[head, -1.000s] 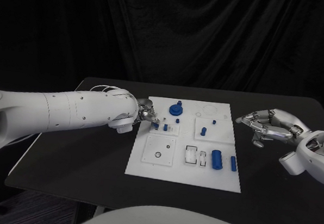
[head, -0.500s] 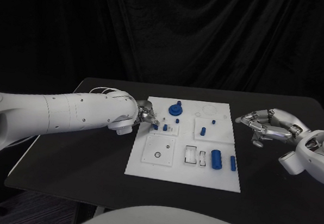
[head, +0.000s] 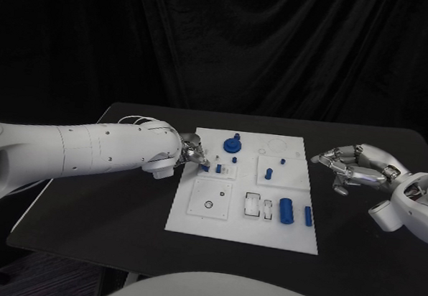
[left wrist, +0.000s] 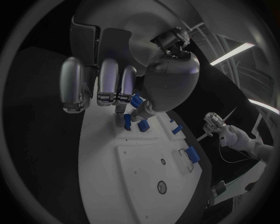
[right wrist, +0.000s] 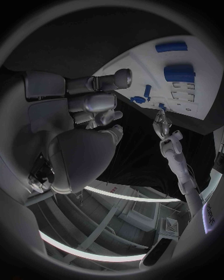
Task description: Assemble the parts on the task board
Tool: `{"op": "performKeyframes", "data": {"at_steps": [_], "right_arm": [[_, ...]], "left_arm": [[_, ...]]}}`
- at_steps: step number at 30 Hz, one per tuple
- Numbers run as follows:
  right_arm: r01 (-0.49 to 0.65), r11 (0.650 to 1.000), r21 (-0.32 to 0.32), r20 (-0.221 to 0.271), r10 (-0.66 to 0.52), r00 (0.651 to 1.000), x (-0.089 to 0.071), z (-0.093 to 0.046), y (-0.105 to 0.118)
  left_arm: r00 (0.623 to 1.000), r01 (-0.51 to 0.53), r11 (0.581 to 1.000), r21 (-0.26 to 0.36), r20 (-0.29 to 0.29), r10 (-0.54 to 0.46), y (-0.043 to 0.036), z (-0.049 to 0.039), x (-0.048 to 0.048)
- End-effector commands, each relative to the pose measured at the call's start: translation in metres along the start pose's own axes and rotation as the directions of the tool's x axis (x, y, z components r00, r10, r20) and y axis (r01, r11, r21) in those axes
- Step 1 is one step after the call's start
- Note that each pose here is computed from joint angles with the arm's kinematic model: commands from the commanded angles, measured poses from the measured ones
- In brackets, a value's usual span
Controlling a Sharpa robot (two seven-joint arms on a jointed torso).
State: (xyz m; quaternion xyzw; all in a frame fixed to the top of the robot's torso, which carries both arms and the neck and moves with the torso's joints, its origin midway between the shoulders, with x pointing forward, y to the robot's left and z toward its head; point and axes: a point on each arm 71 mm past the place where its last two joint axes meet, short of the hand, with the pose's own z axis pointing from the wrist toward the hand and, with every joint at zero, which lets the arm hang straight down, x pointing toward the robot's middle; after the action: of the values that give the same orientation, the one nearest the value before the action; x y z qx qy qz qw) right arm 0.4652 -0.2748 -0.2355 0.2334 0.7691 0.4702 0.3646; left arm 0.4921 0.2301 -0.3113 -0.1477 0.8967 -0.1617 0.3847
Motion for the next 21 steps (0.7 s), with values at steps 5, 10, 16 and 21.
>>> {"op": "performKeyframes", "data": {"at_steps": [5, 10, 16, 21], "right_arm": [[-0.002, 1.000, 0.022, -0.016, 0.003, 1.000, 0.0024, 0.0001, -0.0023], [-0.003, 1.000, 0.026, -0.019, 0.003, 1.000, 0.0027, 0.0002, -0.0027], [-0.004, 1.000, 0.031, -0.023, 0.005, 1.000, 0.0033, 0.0001, -0.0030], [-0.005, 0.999, 0.037, -0.025, 0.006, 1.000, 0.0031, -0.0006, -0.0037]], "left_arm": [[1.000, -0.007, 1.000, 0.005, -0.018, 0.007, 0.0002, 0.0006, 0.0035], [1.000, -0.008, 1.000, 0.010, -0.024, 0.008, -0.0012, 0.0012, 0.0056], [1.000, -0.008, 1.000, 0.012, -0.029, 0.008, -0.0010, 0.0021, 0.0085], [0.999, -0.010, 1.000, -0.005, -0.039, 0.010, 0.0018, 0.0026, 0.0103]]}}
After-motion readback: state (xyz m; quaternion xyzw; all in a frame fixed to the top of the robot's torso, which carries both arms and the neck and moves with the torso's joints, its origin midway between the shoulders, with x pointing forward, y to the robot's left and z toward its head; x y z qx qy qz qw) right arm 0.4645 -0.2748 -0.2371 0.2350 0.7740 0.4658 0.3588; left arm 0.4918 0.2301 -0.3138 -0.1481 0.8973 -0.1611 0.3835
